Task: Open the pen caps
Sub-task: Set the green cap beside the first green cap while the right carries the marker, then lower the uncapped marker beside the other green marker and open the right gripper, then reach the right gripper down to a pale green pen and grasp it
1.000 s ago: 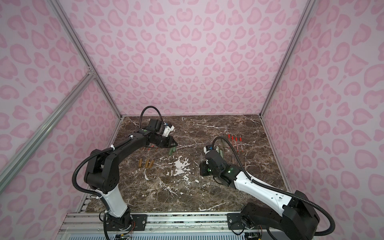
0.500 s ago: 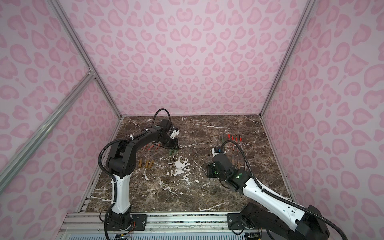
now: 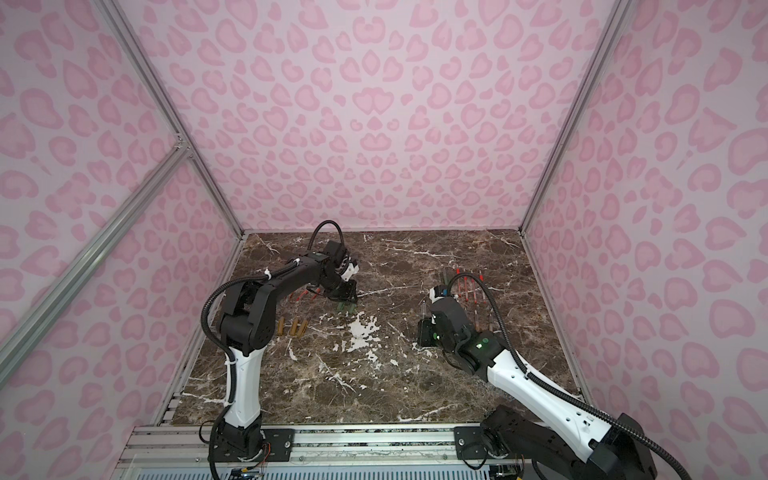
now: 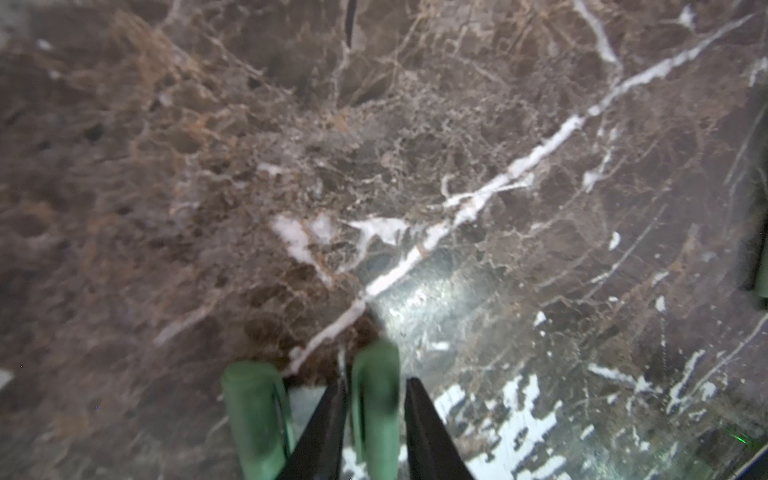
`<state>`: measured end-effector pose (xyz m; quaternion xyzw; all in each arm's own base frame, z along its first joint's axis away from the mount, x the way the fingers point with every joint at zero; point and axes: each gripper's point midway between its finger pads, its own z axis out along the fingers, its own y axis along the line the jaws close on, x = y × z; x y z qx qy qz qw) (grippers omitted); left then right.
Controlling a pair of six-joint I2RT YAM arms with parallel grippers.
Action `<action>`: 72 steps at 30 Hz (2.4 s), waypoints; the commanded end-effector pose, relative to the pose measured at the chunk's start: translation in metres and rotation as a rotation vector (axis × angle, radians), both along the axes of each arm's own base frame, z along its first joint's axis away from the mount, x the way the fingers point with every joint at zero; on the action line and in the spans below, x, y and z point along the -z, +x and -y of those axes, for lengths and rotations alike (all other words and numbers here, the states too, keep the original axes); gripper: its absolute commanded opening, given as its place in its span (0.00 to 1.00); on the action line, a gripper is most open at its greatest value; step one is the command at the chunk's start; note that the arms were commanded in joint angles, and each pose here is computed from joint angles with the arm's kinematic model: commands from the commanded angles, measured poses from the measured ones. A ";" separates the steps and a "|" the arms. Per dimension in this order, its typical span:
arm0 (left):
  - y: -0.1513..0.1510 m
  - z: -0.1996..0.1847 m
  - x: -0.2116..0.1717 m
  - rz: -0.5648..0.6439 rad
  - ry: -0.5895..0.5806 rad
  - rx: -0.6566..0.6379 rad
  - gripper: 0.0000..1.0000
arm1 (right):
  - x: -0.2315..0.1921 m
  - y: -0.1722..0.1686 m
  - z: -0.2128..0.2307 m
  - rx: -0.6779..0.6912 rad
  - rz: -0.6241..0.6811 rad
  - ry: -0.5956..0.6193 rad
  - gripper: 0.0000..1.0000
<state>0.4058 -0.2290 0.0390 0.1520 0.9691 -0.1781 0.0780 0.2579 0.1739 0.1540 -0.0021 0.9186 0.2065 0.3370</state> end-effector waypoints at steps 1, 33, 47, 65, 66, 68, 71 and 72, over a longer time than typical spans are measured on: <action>-0.002 0.001 -0.017 0.019 -0.014 -0.004 0.34 | -0.002 0.007 0.005 -0.021 -0.004 -0.028 0.00; -0.085 -0.086 -0.164 0.646 -0.162 -0.030 0.96 | 0.062 0.194 0.052 0.010 -0.273 -0.254 0.00; -0.079 -0.153 -0.194 0.738 -0.227 -0.254 0.98 | 0.105 0.243 0.064 0.026 -0.362 -0.282 0.03; -0.075 -0.166 -0.192 0.732 -0.243 -0.308 0.98 | 0.141 0.234 0.080 0.032 -0.439 -0.365 0.14; -0.075 -0.166 -0.192 0.728 -0.243 -0.312 0.98 | 0.141 0.233 0.081 0.036 -0.443 -0.364 0.17; -0.076 -0.166 -0.195 0.724 -0.250 -0.315 0.98 | 0.138 0.233 0.079 0.037 -0.438 -0.350 0.20; -0.076 -0.166 -0.196 0.734 -0.250 -0.313 0.98 | 0.124 0.236 0.078 0.032 -0.411 -0.347 0.23; -0.076 -0.167 -0.195 0.735 -0.246 -0.313 0.98 | 0.120 0.237 0.079 0.033 -0.406 -0.353 0.23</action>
